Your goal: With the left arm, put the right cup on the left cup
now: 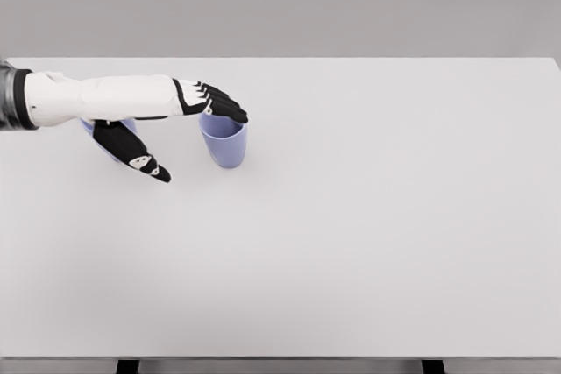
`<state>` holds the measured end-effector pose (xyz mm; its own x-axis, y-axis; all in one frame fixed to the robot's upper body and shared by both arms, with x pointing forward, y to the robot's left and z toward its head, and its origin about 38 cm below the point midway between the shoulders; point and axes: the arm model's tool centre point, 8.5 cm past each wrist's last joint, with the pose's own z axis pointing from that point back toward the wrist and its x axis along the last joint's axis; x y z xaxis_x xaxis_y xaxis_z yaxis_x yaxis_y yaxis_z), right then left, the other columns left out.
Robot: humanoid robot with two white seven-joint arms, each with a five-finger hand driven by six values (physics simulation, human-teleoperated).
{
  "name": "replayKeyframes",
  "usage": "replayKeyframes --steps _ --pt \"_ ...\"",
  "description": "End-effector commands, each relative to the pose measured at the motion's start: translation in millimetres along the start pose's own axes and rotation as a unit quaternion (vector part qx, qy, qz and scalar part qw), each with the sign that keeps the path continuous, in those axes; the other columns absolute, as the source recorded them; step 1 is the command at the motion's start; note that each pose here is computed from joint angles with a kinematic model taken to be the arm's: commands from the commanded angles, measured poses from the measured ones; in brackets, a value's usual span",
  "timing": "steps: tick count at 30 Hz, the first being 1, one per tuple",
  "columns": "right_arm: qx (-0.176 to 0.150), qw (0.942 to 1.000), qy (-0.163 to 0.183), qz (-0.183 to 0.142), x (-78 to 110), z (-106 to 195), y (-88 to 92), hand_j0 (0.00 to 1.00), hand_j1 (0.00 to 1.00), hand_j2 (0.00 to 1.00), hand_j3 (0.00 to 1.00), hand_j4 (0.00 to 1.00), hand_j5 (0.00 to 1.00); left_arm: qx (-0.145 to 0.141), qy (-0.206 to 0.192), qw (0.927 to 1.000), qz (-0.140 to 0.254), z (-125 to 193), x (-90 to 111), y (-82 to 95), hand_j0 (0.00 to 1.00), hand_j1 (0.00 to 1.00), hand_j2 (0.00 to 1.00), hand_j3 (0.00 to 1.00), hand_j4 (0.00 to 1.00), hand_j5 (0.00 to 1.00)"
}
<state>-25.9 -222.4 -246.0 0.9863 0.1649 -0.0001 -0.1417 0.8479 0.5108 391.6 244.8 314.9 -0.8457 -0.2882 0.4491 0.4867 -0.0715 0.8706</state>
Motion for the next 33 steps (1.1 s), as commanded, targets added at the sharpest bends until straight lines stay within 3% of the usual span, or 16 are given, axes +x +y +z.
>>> replayKeyframes --steps 1,3,4,10,15,20,22,33 --pt "0.001 1.0 0.002 -0.006 -3.0 0 0.8 1.0 1.0 1.0 1.0 1.0 1.0 0.006 0.011 0.9999 0.002 4 -6 3.3 1.0 1.0 1.0 1.0 1.0 1.0" --pt "0.002 0.9999 0.009 -0.011 -13.4 0 2.6 1.0 1.0 1.0 1.0 1.0 1.0 0.014 0.047 0.9988 -0.002 3 -36 12.2 1.0 1.0 1.0 1.0 1.0 1.0" --pt "0.002 0.9999 0.006 -0.008 -11.0 -1 2.1 1.0 1.0 1.0 1.0 1.0 1.0 0.017 0.034 0.9993 -0.004 -11 -37 16.4 1.0 1.0 1.0 1.0 1.0 1.0" --pt "0.002 0.9999 0.009 -0.01 -12.6 0 2.4 1.0 1.0 1.0 1.0 1.0 1.0 0.002 0.039 0.9986 -0.034 -25 -43 20.5 1.0 1.0 1.0 1.0 1.0 1.0" --pt "0.002 0.9999 0.008 -0.01 -12.1 0 2.3 1.0 1.0 1.0 1.0 1.0 1.0 -0.019 0.074 0.9966 -0.032 -42 -79 4.6 1.0 1.0 1.0 1.0 1.0 1.0" --pt "0.002 0.9999 0.008 -0.01 -12.1 0 2.3 1.0 1.0 1.0 1.0 1.0 1.0 -0.023 0.096 0.9945 -0.036 -53 -98 4.8 1.0 1.0 1.0 1.0 1.0 1.0" --pt "0.002 0.9999 0.007 -0.009 -11.9 0 2.3 1.0 1.0 1.0 1.0 1.0 1.0 -0.022 0.112 0.9932 -0.022 -47 -110 -4.3 1.0 1.0 1.0 1.0 1.0 1.0" --pt "0.002 0.9999 0.008 -0.01 -12.1 0 2.3 1.0 1.0 1.0 1.0 1.0 1.0 -0.021 0.112 0.9934 -0.015 -53 -114 -7.0 1.0 1.0 1.0 1.0 1.0 1.0"
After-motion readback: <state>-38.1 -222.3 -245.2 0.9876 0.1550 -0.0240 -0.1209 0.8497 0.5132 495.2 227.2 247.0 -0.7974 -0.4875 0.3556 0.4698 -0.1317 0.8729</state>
